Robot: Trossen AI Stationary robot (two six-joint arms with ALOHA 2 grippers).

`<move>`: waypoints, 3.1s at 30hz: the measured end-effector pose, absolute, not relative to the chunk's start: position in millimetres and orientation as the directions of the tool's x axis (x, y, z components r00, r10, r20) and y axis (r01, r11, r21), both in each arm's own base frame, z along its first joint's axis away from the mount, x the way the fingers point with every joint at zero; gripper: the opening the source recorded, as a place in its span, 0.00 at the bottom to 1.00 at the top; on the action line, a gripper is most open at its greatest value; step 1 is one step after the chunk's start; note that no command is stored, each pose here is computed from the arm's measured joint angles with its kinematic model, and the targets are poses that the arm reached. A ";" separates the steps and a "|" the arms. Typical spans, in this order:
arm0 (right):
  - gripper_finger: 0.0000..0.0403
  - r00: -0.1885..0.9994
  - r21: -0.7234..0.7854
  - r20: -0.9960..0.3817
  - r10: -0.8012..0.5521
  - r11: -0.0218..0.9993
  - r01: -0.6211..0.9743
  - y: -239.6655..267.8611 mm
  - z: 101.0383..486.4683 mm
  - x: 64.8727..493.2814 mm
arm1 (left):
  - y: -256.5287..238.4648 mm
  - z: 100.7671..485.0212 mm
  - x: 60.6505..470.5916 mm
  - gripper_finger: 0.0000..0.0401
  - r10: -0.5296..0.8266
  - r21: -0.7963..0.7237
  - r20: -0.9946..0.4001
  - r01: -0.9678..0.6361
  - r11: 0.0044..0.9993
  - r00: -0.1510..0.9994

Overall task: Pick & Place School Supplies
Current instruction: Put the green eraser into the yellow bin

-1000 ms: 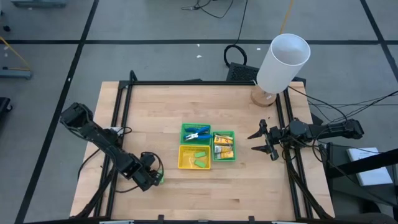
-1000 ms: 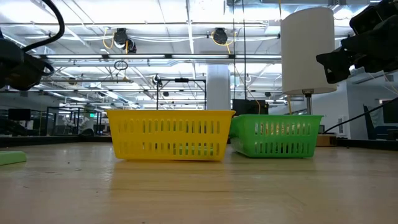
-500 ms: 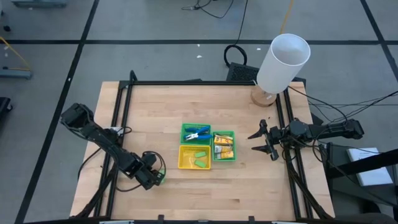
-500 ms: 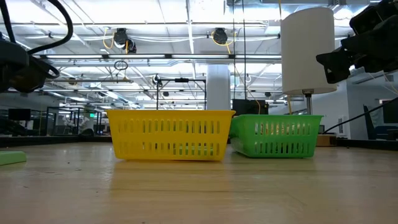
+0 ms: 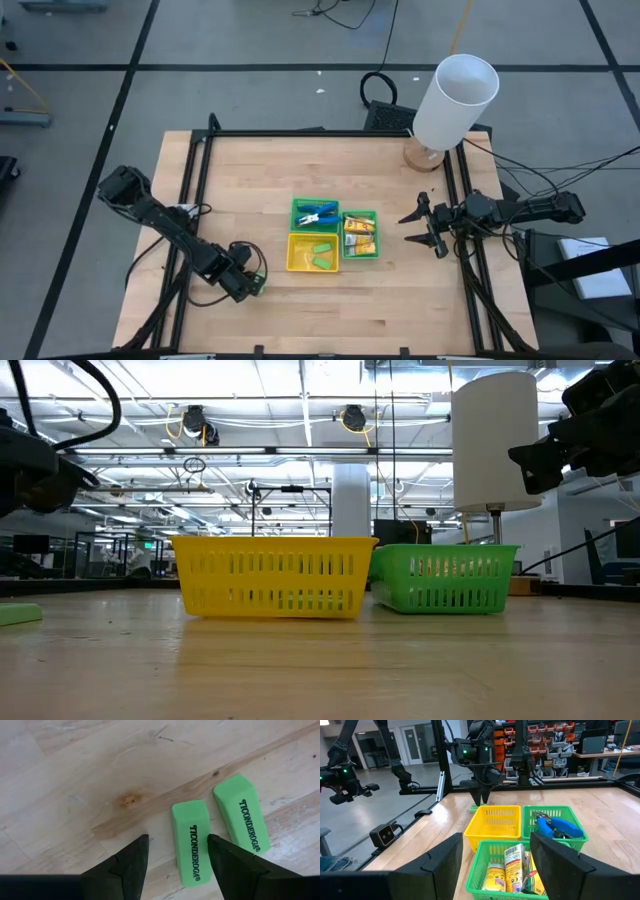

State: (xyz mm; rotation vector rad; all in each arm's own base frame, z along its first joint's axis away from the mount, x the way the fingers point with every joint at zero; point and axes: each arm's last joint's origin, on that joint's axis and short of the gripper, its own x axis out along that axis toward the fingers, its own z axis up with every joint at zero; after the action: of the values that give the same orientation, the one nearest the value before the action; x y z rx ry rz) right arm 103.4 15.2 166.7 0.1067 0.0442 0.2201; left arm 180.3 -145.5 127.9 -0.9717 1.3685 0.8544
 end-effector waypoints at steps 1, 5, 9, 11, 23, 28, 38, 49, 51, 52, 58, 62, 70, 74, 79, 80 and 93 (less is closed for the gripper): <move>0.56 0.975 0.110 -0.032 0.220 0.970 -0.215 15.2 166.7 103.4 | -145.2 128.0 180.3 0.52 -0.069 -0.053 -0.997 -0.925 0.377 0.029; 0.56 0.975 0.110 -0.032 0.220 0.970 -0.215 15.2 166.7 103.4 | -144.4 128.1 181.3 0.52 -0.092 -0.047 -0.996 -0.934 0.354 0.015; 0.56 0.975 0.110 -0.032 0.220 0.970 -0.215 15.2 166.7 103.4 | -148.5 128.2 188.9 0.52 -0.107 -0.160 -0.986 -0.921 0.355 0.130; 0.56 0.975 0.110 -0.032 0.220 0.970 -0.216 15.2 166.7 103.4 | -149.6 127.8 190.6 0.52 -0.107 -0.192 -0.981 -0.894 0.404 0.163; 0.56 0.975 0.110 -0.032 0.220 0.970 -0.216 15.2 166.7 103.4 | -148.3 127.6 190.3 0.52 -0.070 -0.181 -0.984 -0.906 0.383 0.166; 0.56 0.975 0.110 -0.032 0.220 0.970 -0.215 15.2 166.7 103.4 | -147.9 127.6 192.3 0.52 -0.068 -0.199 -0.980 -0.904 0.378 0.187; 0.56 0.975 0.110 -0.032 0.220 0.970 -0.215 15.2 166.7 103.4 | -148.1 127.4 194.2 0.38 -0.057 -0.226 -0.974 -0.908 0.353 0.221; 0.56 0.975 0.110 -0.032 0.220 0.970 -0.215 15.2 166.7 103.4 | -148.3 127.2 196.4 0.28 -0.044 -0.252 -0.968 -0.931 0.266 0.249; 0.56 0.975 0.110 -0.032 0.220 0.970 -0.215 15.2 166.7 103.4 | -148.3 127.2 196.3 0.25 -0.047 -0.249 -0.968 -0.931 0.265 0.246; 0.56 0.975 0.111 -0.032 0.220 0.970 -0.215 15.2 166.7 103.4 | -148.3 127.3 196.3 0.24 -0.047 -0.248 -0.968 -0.931 0.267 0.245; 0.56 0.975 0.111 -0.032 0.220 0.970 -0.216 15.2 166.7 103.4 | -147.9 127.4 196.1 0.20 -0.040 -0.244 -0.969 -0.930 0.273 0.243; 0.56 0.975 0.110 -0.032 0.220 0.970 -0.216 15.2 166.7 103.4 | -147.8 128.2 196.5 0.20 -0.031 -0.257 -0.965 -0.920 0.297 0.260; 0.56 0.975 0.110 -0.032 0.220 0.970 -0.216 15.2 166.7 103.4 | -144.8 139.1 196.3 0.18 -0.004 -0.320 -0.941 -0.885 0.338 0.339; 0.56 0.975 0.111 -0.032 0.220 0.970 -0.216 15.2 166.7 103.4 | -141.8 142.6 196.8 0.17 0.046 -0.339 -0.924 -0.869 0.360 0.380; 0.56 0.975 0.110 -0.032 0.220 0.970 -0.216 15.2 166.7 103.4 | -140.4 143.5 198.0 0.17 0.058 -0.343 -0.918 -0.859 0.379 0.392; 0.56 0.975 0.110 -0.032 0.220 0.970 -0.215 15.2 166.7 103.4 | -140.1 143.7 198.8 0.17 0.055 -0.346 -0.917 -0.856 0.383 0.395; 0.56 0.975 0.110 -0.032 0.220 0.970 -0.215 15.2 166.7 103.4 | -150.1 163.2 230.3 0.18 -0.006 -0.551 -0.707 -0.546 0.632 0.707</move>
State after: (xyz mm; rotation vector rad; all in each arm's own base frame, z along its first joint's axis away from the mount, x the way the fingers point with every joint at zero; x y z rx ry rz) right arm 103.4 15.2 166.7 0.1067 0.0438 0.2201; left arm 230.3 -150.1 163.2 -0.8419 0.7351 0.3426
